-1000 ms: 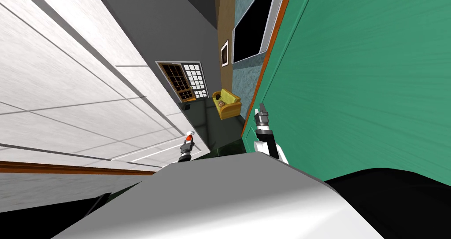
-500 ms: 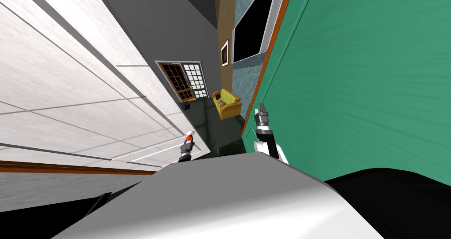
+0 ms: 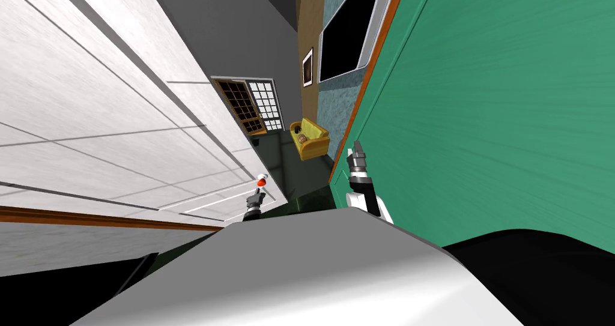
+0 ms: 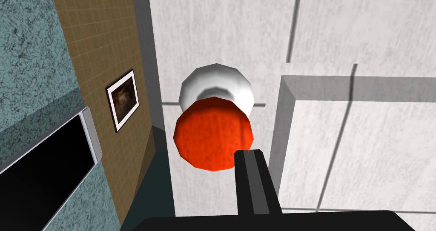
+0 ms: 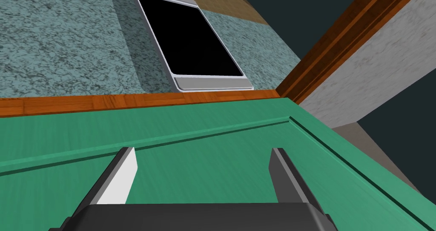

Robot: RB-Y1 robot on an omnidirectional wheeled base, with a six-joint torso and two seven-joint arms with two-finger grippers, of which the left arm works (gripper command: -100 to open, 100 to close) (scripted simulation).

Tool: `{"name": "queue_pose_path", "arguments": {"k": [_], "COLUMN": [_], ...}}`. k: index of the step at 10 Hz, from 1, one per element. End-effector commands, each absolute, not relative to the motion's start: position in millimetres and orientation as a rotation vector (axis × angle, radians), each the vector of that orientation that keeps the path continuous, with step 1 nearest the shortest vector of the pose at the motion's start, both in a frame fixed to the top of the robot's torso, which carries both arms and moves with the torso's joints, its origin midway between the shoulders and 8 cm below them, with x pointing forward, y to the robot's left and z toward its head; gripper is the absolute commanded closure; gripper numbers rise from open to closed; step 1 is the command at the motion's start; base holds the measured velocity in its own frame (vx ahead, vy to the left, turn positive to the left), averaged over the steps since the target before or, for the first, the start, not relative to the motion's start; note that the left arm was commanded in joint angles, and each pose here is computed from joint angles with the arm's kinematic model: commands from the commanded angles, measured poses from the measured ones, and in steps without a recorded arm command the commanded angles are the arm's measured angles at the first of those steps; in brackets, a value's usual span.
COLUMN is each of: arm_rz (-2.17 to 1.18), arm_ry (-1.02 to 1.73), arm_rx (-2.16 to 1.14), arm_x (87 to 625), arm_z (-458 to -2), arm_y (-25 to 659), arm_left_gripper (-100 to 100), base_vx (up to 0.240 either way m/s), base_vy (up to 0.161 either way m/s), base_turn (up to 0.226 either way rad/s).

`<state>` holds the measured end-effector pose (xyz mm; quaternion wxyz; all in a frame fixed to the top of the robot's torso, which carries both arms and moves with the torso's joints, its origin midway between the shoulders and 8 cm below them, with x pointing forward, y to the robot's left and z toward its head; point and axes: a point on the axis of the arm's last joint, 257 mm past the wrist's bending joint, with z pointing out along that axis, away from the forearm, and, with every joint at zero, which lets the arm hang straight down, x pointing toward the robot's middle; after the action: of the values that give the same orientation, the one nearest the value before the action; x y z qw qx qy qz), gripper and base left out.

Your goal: Pull the door open

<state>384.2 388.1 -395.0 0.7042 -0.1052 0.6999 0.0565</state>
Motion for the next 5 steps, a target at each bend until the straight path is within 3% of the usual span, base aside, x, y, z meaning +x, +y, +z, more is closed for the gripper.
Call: {"name": "queue_pose_path", "arguments": {"k": [1,3,5], "arm_rz": [0.142,0.148,0.144], "arm_ry": [1.562,1.565,1.566], "arm_rx": [-0.189,-0.148,-0.132], "arm_x": [387,393,397], "arm_z": [-393,-391,-391], "arm_y": [381,363,345], "arm_left_gripper": [-100,-100,-100], "base_vx": [-0.218,-0.185,-0.09], "base_vy": [0.022,-0.01,-0.008], "base_turn": [0.07,0.116,0.118]}}
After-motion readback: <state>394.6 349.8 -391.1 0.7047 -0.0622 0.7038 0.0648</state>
